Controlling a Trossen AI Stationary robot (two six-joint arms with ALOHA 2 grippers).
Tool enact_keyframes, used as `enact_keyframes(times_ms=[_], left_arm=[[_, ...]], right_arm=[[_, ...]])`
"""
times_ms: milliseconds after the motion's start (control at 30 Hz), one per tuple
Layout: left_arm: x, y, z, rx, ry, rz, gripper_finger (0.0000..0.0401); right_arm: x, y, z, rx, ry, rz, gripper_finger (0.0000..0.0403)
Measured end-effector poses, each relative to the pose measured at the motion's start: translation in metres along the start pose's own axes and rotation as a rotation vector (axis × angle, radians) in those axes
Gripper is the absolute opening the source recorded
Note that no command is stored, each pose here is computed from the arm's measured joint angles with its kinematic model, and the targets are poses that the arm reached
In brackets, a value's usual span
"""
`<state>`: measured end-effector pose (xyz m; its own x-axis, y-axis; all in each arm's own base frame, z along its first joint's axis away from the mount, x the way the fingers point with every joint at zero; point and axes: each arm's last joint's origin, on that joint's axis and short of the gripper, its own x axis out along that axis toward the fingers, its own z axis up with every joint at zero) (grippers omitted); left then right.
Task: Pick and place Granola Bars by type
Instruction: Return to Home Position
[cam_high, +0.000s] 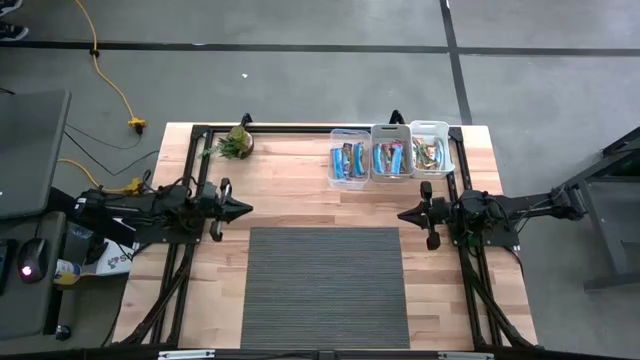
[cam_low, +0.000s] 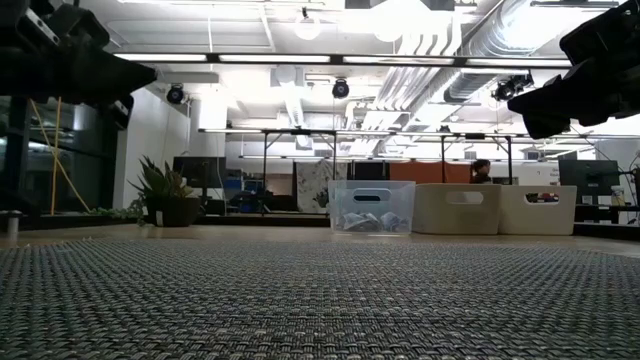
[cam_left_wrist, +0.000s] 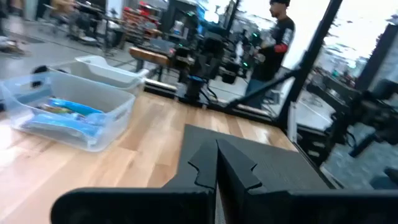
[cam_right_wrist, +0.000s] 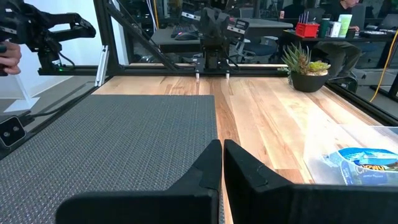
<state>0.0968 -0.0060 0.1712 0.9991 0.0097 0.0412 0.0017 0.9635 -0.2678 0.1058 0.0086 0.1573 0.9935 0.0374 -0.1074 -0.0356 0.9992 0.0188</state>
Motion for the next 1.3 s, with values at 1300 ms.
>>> enact_keyframes(times_ms=[1300], left_arm=[[0.0007,-0.0017,-0.0046,0.317,0.045,-0.092,0.0001]], right_arm=[[0.0000,0.0000,0.0001,0.000,0.000,0.000,0.0000]])
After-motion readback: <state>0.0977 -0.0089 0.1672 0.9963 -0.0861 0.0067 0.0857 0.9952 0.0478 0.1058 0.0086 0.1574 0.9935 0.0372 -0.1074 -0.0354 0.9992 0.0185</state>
